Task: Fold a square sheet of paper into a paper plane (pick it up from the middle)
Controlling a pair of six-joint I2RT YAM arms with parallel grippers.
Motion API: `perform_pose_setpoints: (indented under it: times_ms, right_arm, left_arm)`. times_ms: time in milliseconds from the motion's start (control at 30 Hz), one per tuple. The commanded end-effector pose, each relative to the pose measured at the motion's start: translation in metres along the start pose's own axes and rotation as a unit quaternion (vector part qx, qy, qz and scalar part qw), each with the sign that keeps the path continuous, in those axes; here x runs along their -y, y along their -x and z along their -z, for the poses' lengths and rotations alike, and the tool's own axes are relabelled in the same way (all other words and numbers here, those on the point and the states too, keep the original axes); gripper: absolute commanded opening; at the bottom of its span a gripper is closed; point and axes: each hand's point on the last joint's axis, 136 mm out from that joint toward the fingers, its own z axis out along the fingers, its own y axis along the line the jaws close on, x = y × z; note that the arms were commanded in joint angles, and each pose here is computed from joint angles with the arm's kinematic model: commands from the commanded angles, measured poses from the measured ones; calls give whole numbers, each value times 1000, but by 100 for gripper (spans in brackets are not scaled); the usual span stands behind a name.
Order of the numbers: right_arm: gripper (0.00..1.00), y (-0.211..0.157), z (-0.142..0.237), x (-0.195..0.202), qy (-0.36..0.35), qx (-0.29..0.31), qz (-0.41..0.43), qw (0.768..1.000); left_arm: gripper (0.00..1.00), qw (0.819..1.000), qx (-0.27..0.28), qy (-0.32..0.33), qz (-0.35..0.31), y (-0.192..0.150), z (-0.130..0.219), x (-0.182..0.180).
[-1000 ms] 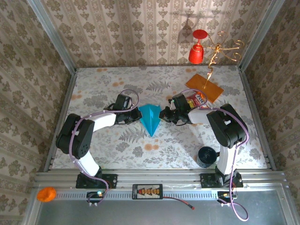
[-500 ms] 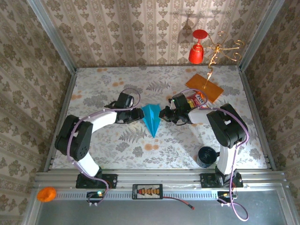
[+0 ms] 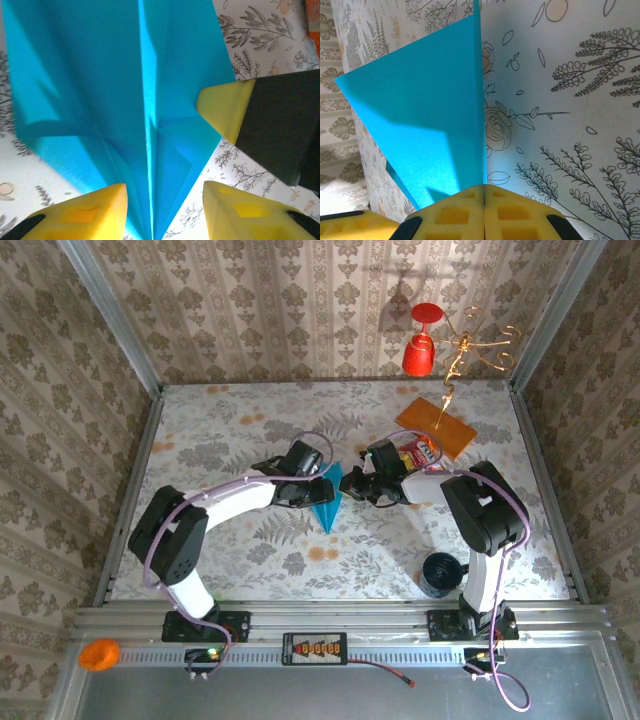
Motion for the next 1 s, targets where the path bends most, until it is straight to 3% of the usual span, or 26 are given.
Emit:
perform_pose_setpoints:
  times_ms: [0, 500, 700, 967]
  right_arm:
    - [7, 0, -4, 0, 6, -8, -4, 1000]
    - [7, 0, -5, -2, 9, -12, -4, 1000]
    - [7, 0, -6, -1, 8, -14, -4, 1000]
    - [7, 1, -5, -2, 8, -14, -4, 1000]
  left_arm:
    - [44, 999, -11, 40, 6, -3, -6, -10]
    - [53, 998, -34, 39, -30, -12, -24, -1]
    - [62, 998, -35, 37, -49, -11, -26, 2]
    - [57, 996, -46, 54, -50, -15, -34, -5]
